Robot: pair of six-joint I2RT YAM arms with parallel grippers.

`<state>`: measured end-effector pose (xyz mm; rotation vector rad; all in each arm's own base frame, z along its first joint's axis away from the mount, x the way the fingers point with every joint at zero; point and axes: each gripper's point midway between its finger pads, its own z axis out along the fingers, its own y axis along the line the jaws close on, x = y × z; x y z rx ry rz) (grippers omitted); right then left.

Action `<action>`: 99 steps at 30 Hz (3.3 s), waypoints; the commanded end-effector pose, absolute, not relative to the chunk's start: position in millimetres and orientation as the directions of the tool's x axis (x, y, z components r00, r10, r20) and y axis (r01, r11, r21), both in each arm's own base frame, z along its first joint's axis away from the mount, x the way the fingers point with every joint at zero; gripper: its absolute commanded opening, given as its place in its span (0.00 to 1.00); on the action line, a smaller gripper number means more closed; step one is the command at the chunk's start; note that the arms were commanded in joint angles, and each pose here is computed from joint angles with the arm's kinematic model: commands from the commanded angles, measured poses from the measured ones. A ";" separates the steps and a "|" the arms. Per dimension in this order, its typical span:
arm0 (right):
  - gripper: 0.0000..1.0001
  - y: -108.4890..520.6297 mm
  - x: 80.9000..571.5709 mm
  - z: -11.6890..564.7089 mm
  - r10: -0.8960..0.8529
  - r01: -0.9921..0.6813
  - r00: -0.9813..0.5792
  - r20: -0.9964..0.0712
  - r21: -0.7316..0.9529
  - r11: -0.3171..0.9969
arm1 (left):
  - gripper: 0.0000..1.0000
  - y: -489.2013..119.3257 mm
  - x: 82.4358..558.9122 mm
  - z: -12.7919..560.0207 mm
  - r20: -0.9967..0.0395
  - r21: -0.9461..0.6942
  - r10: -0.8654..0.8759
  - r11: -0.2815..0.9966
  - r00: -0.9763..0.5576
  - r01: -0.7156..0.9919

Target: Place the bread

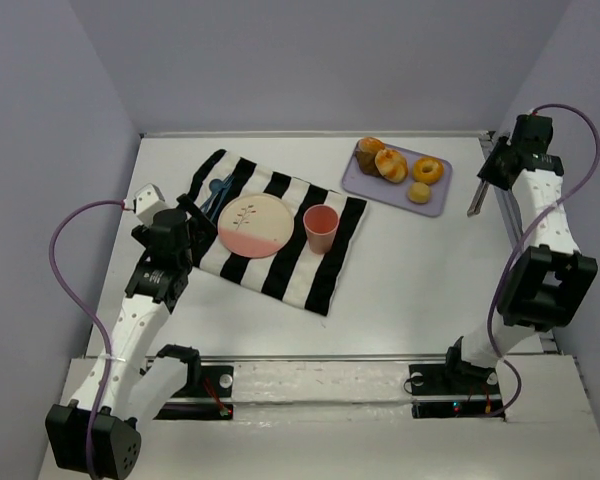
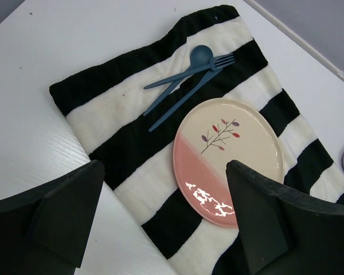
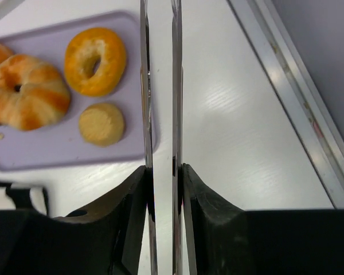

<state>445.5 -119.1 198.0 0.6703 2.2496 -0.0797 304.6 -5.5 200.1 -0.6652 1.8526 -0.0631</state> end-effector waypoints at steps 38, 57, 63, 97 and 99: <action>0.62 0.6 396.0 158.3 0.289 0.208 -0.805 -0.518 0.209 0.956 | 0.99 -1.7 303.9 234.0 -0.849 -0.441 -0.517 0.808 -0.110 -0.390; 0.42 12.0 437.0 137.0 0.228 0.144 -0.833 -0.504 0.200 0.969 | 0.99 -0.4 302.6 235.7 -0.849 -0.445 -0.519 0.805 -0.102 -0.392; 0.24 15.7 428.8 166.4 0.236 0.127 -0.791 -0.564 0.227 0.966 | 0.99 -1.2 303.0 235.2 -0.846 -0.448 -0.523 0.804 -0.104 -0.392; 0.31 414.6 364.5 186.0 -0.364 -0.499 -0.641 -0.676 0.006 0.867 | 0.99 3.0 282.7 231.3 -0.737 -0.555 -0.672 0.663 -0.073 -0.502; 0.34 415.6 363.4 173.9 -0.375 -0.501 -0.654 -0.657 0.004 0.866 | 0.99 4.0 282.3 229.8 -0.738 -0.551 -0.671 0.661 -0.072 -0.509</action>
